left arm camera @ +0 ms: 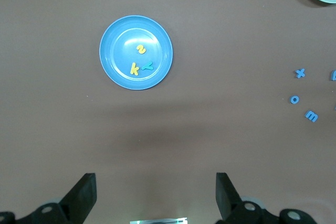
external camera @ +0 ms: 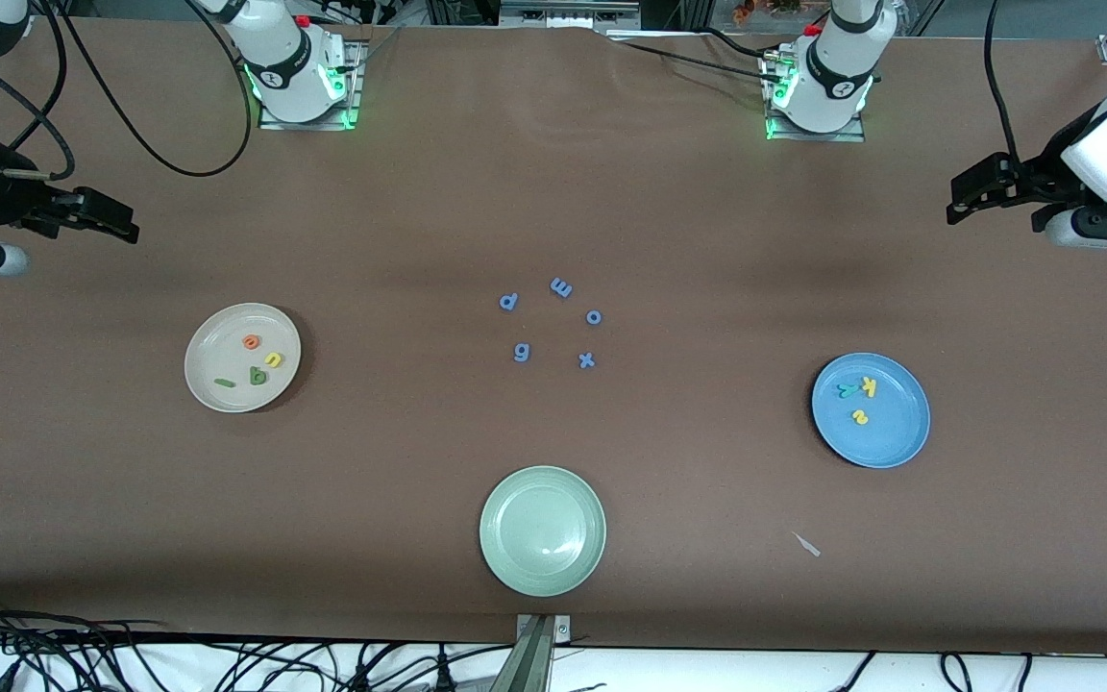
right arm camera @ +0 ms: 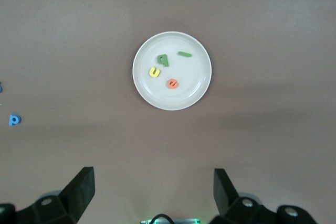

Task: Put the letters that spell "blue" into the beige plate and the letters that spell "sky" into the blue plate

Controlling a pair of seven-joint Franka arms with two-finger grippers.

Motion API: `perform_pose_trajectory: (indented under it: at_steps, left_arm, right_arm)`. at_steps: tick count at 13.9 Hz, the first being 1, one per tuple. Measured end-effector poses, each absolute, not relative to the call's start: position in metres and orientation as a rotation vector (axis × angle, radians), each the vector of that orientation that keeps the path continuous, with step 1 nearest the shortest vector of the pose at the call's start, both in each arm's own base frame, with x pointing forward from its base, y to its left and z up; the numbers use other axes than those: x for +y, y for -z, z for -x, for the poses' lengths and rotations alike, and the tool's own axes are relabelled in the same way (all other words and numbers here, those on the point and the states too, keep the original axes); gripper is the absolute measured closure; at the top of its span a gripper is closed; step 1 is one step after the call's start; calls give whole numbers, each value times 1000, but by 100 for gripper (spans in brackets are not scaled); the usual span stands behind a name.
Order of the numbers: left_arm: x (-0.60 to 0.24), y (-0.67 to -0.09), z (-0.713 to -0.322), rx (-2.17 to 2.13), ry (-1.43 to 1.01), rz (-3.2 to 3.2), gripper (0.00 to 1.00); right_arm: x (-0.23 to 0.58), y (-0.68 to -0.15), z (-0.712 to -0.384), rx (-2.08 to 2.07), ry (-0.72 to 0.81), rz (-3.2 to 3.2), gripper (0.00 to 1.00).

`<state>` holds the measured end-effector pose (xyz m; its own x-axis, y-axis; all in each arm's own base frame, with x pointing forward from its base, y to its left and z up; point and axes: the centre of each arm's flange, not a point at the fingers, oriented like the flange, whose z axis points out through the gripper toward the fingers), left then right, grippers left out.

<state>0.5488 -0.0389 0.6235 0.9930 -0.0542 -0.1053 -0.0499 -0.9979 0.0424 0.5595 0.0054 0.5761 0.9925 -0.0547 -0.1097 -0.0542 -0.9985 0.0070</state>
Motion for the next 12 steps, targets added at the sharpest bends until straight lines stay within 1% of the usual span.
perform_pose_trajectory:
  at_steps: [6,12]
  left_arm:
    - [-23,-620,-552,-39,170,-3115,0]
    - [-21,-614,-556,-37,185,-3121,0]
  right_arm:
    - [0,-568,-565,-49,153,-3136,0]
    - [1,-570,-567,-47,119,-3138,0]
